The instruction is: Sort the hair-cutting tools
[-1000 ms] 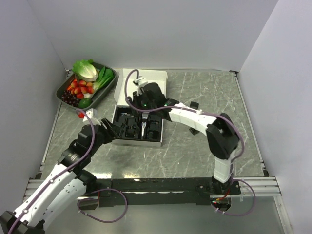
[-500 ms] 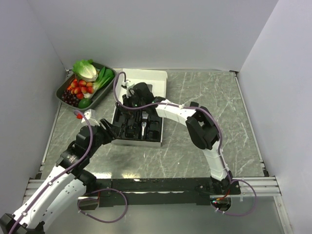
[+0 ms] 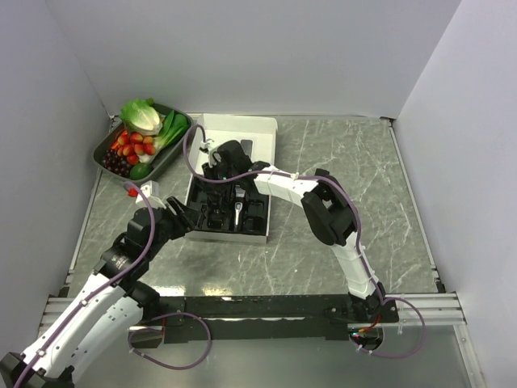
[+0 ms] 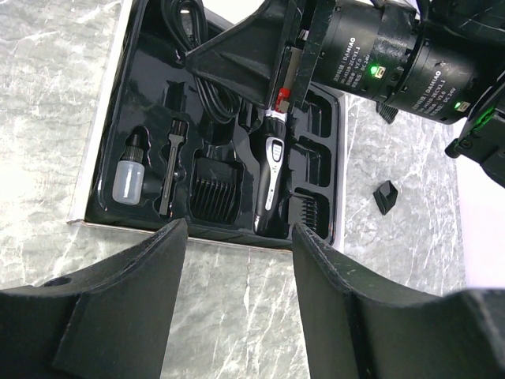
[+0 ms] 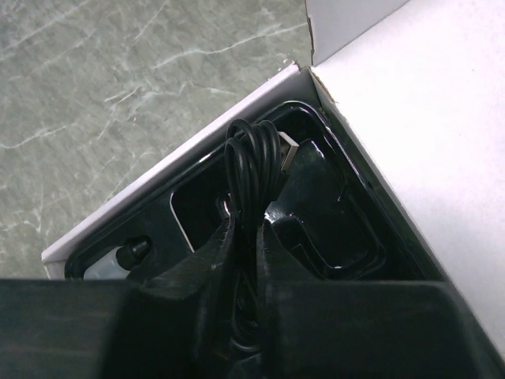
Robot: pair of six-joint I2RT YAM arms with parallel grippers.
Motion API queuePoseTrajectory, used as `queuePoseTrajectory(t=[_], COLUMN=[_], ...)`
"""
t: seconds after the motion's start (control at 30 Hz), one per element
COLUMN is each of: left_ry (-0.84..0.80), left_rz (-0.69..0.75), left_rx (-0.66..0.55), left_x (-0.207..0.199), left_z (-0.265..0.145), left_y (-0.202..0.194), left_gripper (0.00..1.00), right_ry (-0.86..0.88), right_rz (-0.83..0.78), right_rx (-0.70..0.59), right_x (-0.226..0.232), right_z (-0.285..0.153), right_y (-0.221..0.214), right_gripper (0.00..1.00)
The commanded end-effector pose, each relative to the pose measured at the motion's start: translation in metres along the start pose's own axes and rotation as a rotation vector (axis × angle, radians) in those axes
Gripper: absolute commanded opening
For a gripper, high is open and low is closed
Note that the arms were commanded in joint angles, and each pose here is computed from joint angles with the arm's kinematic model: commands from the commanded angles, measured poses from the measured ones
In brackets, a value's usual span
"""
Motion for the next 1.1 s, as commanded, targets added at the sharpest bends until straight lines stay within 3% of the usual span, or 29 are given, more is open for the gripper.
queuePoseTrajectory(t=[0.0,0.23,0.47,0.73,0.87,1.07], left_ry=[-0.031,-0.028,-0.027,-0.006,-0.005,-0.032], left_rz=[-0.004,-0.006,-0.010,-0.005,0.001,0.005], left_rx=[-0.025,-0.022,-0.027,-0.033,-0.032,-0.045], left_x=[-0.010,-0.009,-0.007,-0.006,-0.007,-0.014], left_z=[-0.002,-0.001,-0.003,-0.005,-0.008,-0.008], left_y=[0.011,0.008,0.008,0.012,0.014,0.020], left_gripper=[0.62,0.61,0.61,0.62,0.63,0.64], right_ry=[-0.006,0.006,-0.003,-0.038,-0.169,-0.545], right_rz=[-0.034,-0.035,-0.086,-0.158,-0.158,-0.058], right_rx=[-0.040,-0.030,-0.123,-0.318,-0.365,-0.395], right_x=[0.000,0.003,0.018,0.049,0.044,-0.005], right_z=[0.003,0.002,-0.021,-0.108,-0.152,-0.222], right_y=[0.015,0.012,0.034,0.083,0.091,0.071], right_gripper=[0.24,0.48,0.52,0.54,0.54,0.63])
Point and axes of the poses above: each gripper's point midway between its finger pads, its own z axis out along the fingers, its own x axis along the line the jaws close on, y = z × x, the point moved 4 cm from there along -z, back along the fingers, and after that the axes turned 5 degrees about z, right-handed, at the moved point
